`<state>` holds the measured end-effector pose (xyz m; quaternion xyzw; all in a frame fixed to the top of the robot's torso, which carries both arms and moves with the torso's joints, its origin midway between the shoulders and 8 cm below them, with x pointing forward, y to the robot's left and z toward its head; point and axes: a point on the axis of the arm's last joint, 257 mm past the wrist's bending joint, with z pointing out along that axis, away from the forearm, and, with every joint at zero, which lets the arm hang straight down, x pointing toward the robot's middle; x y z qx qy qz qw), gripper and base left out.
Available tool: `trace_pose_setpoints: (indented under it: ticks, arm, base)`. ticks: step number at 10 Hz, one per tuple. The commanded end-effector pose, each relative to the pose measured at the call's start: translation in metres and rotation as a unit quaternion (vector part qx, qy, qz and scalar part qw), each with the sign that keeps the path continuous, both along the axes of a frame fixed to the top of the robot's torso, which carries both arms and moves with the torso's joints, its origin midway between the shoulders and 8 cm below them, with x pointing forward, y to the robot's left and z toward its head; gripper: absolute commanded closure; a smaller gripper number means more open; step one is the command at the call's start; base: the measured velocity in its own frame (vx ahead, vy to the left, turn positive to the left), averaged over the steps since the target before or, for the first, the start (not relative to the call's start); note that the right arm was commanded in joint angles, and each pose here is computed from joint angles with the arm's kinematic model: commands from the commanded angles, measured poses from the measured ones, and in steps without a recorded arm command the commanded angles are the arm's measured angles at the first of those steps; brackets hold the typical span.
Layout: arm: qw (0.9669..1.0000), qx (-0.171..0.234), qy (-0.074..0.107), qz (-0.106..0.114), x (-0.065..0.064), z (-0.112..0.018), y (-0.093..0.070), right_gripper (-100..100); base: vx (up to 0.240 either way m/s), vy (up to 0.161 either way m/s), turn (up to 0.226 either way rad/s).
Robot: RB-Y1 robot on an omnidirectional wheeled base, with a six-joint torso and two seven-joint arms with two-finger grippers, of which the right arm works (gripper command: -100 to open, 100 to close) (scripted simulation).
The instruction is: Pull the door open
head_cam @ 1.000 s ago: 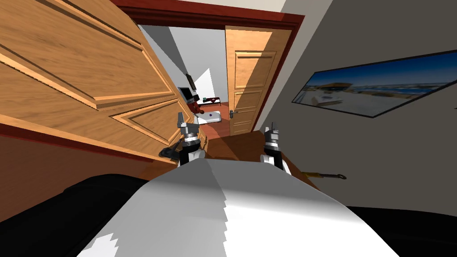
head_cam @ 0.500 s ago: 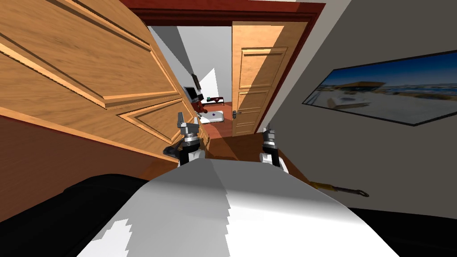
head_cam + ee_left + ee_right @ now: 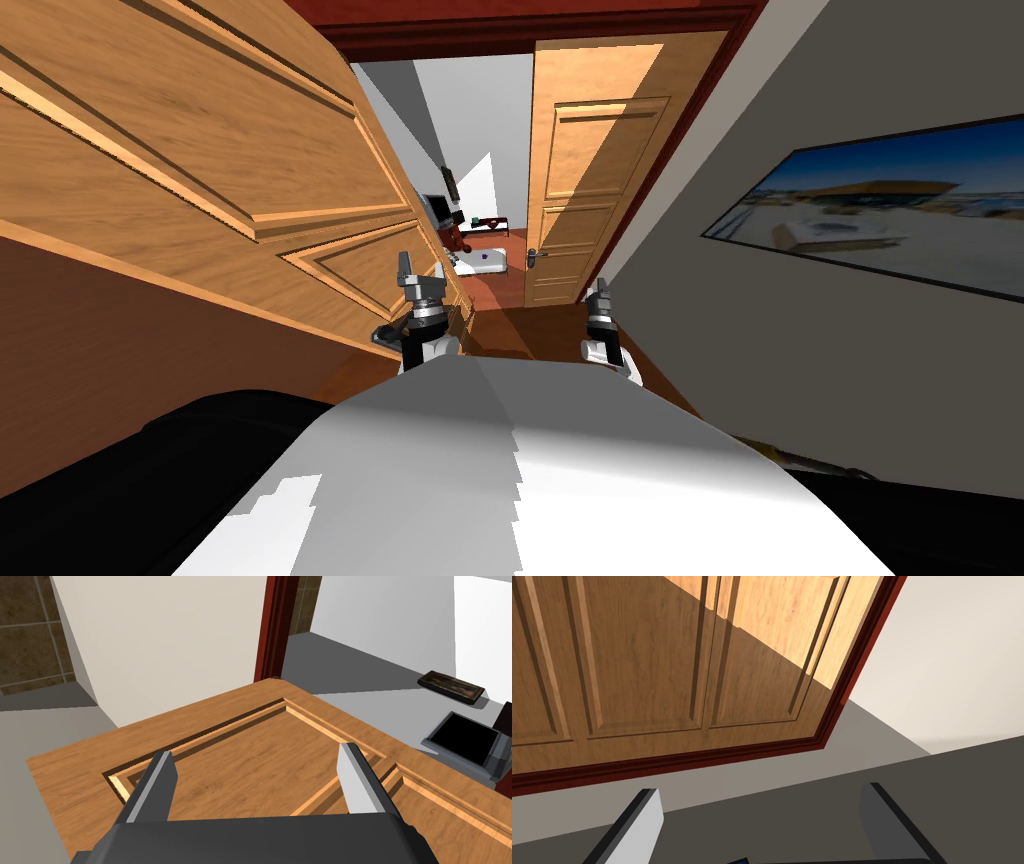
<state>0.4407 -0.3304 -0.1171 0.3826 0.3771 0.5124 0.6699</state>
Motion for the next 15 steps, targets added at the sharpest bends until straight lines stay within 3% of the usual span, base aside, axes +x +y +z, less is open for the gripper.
trace_pose_setpoints:
  ticks: [1,2,3,8,11,15]
  arm:
    - [0.9999,0.003,0.013,0.0,0.006,-0.015,-0.003,-100]
    - [0.9999,0.004,0.012,0.002,0.013,-0.015,-0.006,-100]
    - [0.9997,0.006,0.022,0.001,0.014,-0.025,-0.007,-100]
    - [0.9988,0.013,0.047,0.0,0.037,-0.053,-0.023,-100]
    - [0.998,0.017,0.06,-0.002,0.044,-0.066,-0.03,-100]
    - [0.9974,0.022,0.068,-0.004,0.058,-0.075,-0.042,-100]
  base:
    - [0.06,-0.011,0.066]
    - [0.059,-0.007,0.095]
    - [0.047,-0.009,0.076]
    - [0.047,-0.007,0.111]
    - [0.049,-0.017,0.093]
    - [0.035,-0.007,0.082]
